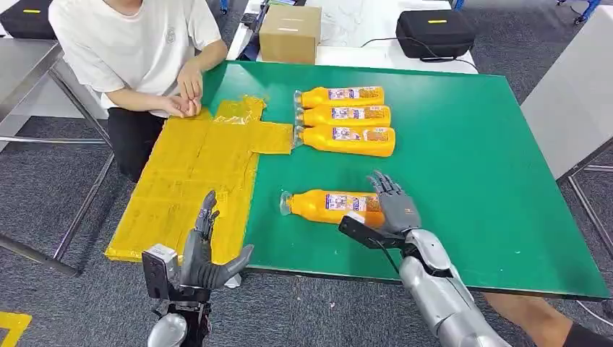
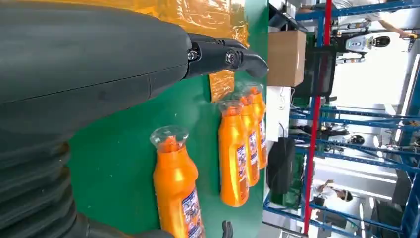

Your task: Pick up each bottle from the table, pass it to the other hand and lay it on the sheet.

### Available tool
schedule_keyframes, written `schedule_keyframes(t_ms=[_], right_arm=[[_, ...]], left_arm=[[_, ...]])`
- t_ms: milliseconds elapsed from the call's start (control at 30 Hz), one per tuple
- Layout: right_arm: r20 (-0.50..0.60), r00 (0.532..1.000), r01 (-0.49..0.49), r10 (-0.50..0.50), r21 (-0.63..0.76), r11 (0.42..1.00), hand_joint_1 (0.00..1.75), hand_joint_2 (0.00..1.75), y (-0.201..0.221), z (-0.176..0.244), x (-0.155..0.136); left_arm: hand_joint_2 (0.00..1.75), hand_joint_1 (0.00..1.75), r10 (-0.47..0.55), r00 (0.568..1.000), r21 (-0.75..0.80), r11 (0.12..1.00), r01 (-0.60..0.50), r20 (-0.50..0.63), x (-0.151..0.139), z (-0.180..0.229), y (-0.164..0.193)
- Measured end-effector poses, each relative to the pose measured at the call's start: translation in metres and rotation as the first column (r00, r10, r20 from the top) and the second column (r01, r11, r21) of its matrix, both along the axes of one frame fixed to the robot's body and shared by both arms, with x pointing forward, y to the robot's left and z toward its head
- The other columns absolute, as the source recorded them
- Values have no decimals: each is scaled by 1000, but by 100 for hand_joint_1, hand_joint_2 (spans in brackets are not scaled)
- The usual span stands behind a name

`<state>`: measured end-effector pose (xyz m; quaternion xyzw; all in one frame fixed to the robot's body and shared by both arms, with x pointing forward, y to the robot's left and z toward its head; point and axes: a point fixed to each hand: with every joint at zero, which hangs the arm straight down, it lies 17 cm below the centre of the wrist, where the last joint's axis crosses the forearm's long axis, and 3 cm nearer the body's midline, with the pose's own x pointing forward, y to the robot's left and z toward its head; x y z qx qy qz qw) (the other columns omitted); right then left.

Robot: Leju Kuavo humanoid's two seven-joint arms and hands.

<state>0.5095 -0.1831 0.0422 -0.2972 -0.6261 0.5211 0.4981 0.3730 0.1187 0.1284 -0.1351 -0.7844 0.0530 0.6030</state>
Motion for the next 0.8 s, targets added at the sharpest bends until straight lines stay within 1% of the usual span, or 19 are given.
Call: schedule_keyframes(t_ms=[100, 200, 433, 467, 500, 533, 667, 733, 800], right_arm=[[-33, 999, -14, 13, -20, 1000, 0, 175, 3, -8, -1], [-93, 996, -23, 17, -70, 997, 0, 175, 4, -20, 2], [-219, 975, -17, -37, -241, 970, 0, 175, -8, -36, 18], [-231, 972, -20, -42, -261, 965, 12, 175, -8, -37, 19], [-243, 969, -24, -46, -278, 960, 147, 175, -8, -38, 20], [-255, 966, -28, -48, -287, 958, 169, 175, -9, -40, 21], [-283, 958, -43, -41, -283, 958, 171, 175, -8, -42, 21], [-289, 957, -47, -38, -282, 958, 161, 175, -7, -43, 21], [-292, 956, -49, -37, -283, 958, 161, 175, -6, -43, 21]], left_arm=[[175, 0, -1, 1000, 2, 1000, 1, 0, 0, 0, 0], [175, 0, -3, 1000, 5, 1000, 3, -2, 1, -2, 0], [175, 0, 7, 1000, 15, 1000, -7, -7, 1, -6, 5], [175, 0, 9, 1000, 17, 1000, -9, -8, 1, -6, 5], [175, 0, 11, 1000, 19, 1000, -11, -9, 1, -7, 6], [175, 0, 11, 1000, 22, 1000, -11, -9, 1, -7, 6], [175, 0, 8, 1000, 25, 1000, -8, -16, 1, -11, 6], [175, 0, 7, 1000, 26, 1000, -7, -16, 1, -11, 6], [175, 0, 7, 1000, 27, 1000, -6, -16, 1, -11, 6]])
